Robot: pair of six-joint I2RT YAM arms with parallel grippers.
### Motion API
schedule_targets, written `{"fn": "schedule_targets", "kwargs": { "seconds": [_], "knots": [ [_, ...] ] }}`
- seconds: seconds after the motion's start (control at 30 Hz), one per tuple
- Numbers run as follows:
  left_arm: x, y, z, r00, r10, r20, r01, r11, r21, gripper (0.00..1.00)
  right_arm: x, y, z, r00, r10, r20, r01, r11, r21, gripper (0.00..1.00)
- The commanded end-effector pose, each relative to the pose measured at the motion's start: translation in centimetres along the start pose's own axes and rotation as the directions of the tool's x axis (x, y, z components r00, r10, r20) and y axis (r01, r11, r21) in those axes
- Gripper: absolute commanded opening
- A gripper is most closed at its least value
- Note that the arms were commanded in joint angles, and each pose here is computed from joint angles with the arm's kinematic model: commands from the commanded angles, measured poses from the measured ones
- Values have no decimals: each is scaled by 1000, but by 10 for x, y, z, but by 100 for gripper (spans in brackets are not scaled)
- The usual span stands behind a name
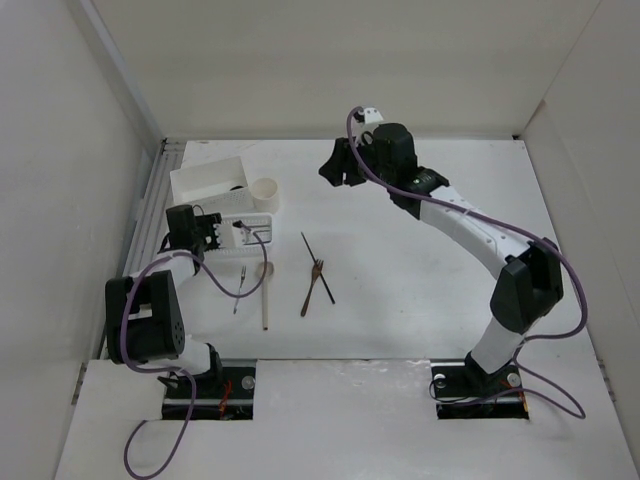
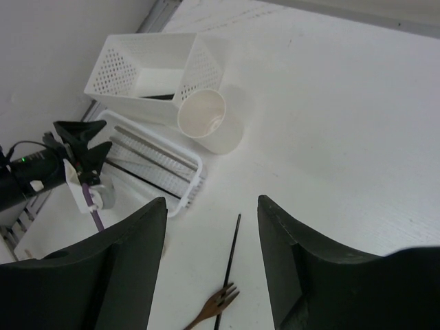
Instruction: Sort the eating utensils into containers
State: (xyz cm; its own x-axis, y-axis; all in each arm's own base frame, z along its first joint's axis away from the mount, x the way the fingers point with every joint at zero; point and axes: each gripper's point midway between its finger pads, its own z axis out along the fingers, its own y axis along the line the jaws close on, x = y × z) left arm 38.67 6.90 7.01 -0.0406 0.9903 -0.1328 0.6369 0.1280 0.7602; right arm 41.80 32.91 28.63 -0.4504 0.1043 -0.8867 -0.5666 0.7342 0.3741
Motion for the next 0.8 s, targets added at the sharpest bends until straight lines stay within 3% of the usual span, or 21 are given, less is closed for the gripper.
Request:
{"fn": "schedule_targets", "kwargs": {
  "seconds": [0.0,0.1,0.2,0.3,0.4,0.53,0.57,0.73,0.77],
  "knots": [
    [-2,27,-2,1000,-26,10,27,997,-70,41,-12,15,-3,999,-46,15,46,999,-21,61],
    [-2,35,-3,1000,-5,9,6,996,-84,46,-6,17,0,998,-58,-6,58,998,-16,61],
    [-1,57,-10,995,-101,4,101,988,-118,46,18,4,6,991,-84,-105,90,994,54,64],
    [-3,85,-20,969,-246,28,247,954,-171,46,85,-17,20,935,-115,-335,176,972,158,64],
    [-7,99,-32,936,-349,51,353,919,-178,46,132,-26,31,866,-123,-484,242,952,190,64],
    [-18,123,-55,845,-522,114,534,825,-184,46,165,-11,41,831,-159,-534,269,954,135,61],
    [-21,121,-56,784,-607,133,621,765,-171,46,179,-7,42,813,-162,-558,271,956,116,61],
    [-30,126,-73,622,-759,189,783,601,-163,46,215,0,50,767,-197,-611,296,953,64,59],
    [-33,128,-77,611,-764,208,792,590,-159,46,218,1,55,771,-198,-605,290,955,56,59]
  ]
}}
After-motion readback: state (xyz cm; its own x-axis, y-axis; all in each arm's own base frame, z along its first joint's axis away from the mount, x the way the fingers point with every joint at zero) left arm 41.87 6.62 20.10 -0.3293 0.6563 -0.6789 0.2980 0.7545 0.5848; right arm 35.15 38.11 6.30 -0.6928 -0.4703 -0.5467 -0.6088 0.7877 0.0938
